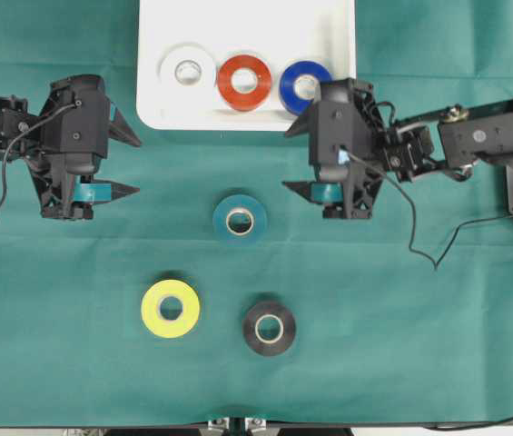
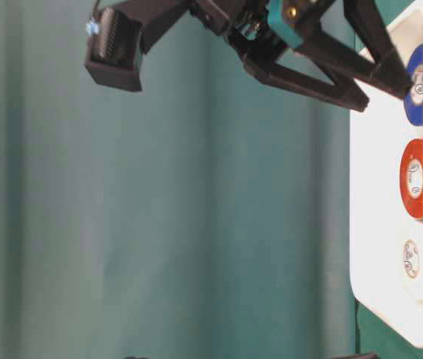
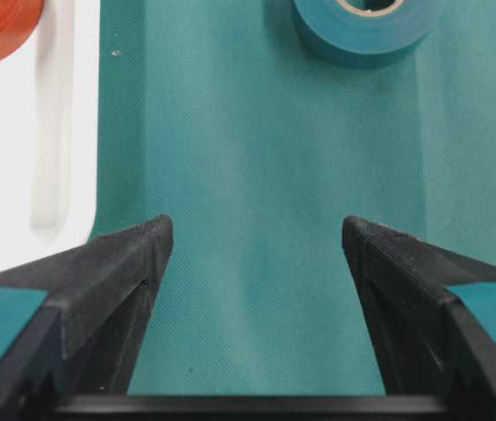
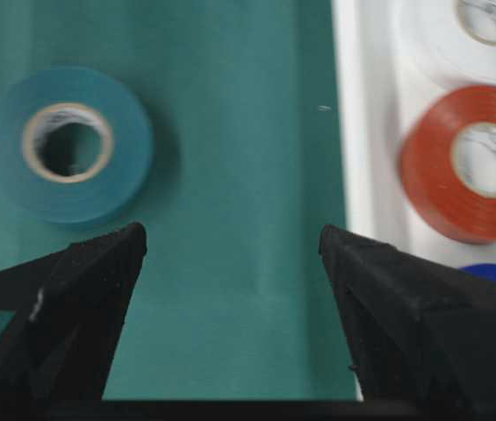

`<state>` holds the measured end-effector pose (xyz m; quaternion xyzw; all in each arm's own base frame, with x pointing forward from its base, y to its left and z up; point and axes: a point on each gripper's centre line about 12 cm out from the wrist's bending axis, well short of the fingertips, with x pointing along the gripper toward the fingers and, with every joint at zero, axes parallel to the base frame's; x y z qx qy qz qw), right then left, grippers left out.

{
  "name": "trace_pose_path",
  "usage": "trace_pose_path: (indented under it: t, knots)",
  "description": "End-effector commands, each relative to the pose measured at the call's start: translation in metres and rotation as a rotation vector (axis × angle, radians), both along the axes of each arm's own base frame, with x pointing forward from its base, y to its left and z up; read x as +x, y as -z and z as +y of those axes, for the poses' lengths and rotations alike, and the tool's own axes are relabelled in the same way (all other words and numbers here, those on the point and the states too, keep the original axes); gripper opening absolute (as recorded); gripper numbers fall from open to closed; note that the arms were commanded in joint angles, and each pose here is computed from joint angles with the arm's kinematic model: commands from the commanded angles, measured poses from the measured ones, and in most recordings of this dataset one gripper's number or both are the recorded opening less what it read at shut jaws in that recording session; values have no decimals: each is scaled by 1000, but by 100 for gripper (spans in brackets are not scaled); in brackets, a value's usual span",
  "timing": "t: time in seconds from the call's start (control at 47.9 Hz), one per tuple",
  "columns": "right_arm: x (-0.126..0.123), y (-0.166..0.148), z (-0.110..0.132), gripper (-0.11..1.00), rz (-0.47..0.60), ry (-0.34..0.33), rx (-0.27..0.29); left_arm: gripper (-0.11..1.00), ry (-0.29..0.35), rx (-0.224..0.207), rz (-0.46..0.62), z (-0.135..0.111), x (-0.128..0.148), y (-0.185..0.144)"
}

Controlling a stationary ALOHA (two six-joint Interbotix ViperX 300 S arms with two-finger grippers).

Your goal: Put the tape alternately from left to right into the white case.

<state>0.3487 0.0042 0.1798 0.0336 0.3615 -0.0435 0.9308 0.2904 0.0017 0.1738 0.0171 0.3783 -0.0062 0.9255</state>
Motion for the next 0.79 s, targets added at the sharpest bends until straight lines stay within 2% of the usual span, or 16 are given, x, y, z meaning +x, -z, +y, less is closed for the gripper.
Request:
trace_pose_path:
  t: [0.0,0.23,0.773]
  knots:
    - [0,-12,10,87,-38,-30,6,90,0,-3,-31,-1,4,-8]
    - [-6,-6,26,87,-19,-72,9,90,0,-3,-32,-1,4,-9]
    - [-8,-3,27,87,-10,-75,6,90,12,-6,-12,-5,15,-4]
